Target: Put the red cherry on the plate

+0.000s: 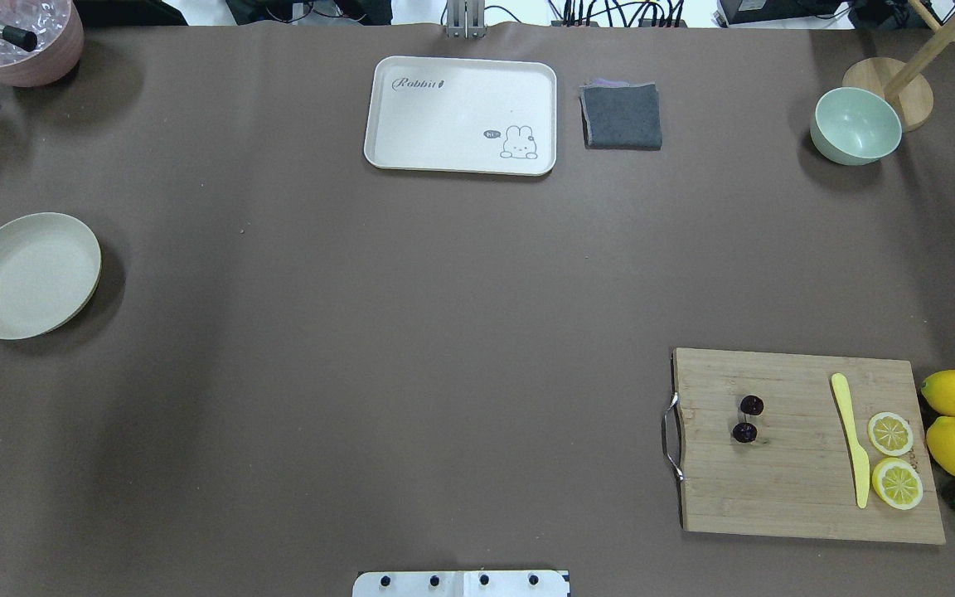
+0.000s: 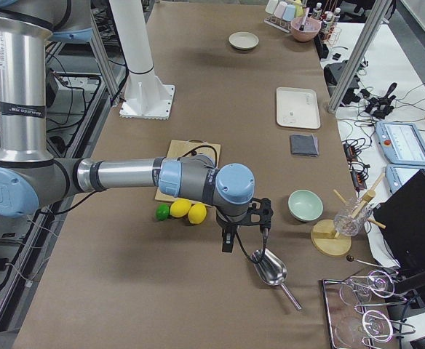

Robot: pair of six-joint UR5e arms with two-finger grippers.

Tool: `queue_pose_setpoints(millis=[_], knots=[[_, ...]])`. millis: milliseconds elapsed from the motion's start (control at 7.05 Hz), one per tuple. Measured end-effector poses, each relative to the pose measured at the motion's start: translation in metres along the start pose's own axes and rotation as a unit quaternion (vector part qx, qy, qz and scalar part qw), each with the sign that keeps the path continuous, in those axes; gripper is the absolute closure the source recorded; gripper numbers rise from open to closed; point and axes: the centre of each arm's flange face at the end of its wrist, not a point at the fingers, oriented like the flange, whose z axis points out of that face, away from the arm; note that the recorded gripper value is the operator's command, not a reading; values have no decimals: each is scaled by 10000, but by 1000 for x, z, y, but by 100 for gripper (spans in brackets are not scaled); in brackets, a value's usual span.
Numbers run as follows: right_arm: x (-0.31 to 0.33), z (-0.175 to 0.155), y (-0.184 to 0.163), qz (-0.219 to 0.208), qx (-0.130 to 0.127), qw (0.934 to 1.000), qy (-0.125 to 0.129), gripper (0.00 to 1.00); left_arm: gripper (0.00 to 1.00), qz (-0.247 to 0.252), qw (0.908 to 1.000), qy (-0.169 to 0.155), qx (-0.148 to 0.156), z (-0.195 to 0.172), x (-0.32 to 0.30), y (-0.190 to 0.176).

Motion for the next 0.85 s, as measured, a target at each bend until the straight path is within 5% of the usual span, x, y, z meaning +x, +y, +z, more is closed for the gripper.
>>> queue_pose_setpoints(millis=[425,851], knots=[[-7,-7,-6,44,72,10000,4,0,2,292,9984,113,479,6,7,-12],[-15,-15,-16,101,151,9998,22,0,2,69,9963,479,713,111,37,-1]])
